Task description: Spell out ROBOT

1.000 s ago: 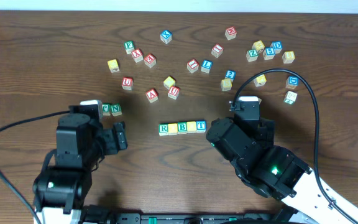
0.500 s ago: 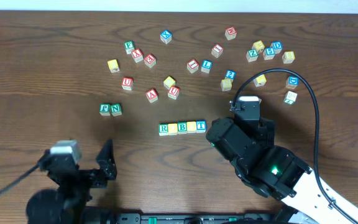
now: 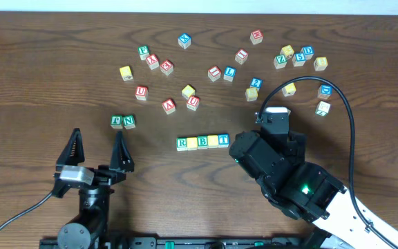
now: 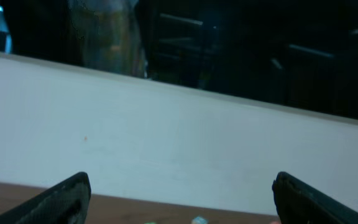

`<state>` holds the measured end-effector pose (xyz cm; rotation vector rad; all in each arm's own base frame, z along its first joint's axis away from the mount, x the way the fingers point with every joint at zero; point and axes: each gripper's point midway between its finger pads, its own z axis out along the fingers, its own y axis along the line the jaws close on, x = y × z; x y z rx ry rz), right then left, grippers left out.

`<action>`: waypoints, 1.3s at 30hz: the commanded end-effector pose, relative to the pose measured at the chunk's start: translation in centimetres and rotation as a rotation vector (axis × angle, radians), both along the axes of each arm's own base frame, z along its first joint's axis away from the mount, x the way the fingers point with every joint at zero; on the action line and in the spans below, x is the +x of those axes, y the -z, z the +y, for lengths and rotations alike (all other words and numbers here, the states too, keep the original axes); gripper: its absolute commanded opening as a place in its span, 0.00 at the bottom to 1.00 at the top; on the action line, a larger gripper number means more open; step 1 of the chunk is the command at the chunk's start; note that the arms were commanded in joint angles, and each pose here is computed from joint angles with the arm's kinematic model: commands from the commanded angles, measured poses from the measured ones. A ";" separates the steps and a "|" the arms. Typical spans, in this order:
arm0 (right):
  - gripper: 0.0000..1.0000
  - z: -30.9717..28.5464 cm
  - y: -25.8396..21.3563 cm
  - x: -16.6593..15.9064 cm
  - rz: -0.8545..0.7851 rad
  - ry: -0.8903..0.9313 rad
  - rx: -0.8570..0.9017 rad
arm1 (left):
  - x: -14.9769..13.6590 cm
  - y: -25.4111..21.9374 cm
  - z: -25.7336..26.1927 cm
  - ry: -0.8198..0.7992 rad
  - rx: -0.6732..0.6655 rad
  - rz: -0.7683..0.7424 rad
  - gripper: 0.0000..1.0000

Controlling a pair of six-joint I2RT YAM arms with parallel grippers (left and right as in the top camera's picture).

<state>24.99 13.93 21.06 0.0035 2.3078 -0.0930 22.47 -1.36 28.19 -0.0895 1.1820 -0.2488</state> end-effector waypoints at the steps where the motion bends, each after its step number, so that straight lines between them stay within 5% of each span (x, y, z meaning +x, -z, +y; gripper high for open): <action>1: 0.99 -0.6 -0.4 0.2 -0.020 0.021 -0.008 | 1.0 3.2 1.0 -0.052 0.008 0.076 0.92; 11: 0.99 -0.6 -0.4 0.2 -0.020 0.021 -0.008 | 1.9 14.5 1.2 -0.056 0.021 0.545 0.92; 39: 0.99 -0.6 -0.4 0.2 -0.020 0.021 -0.008 | 1.9 14.4 1.0 -0.044 0.022 0.539 0.92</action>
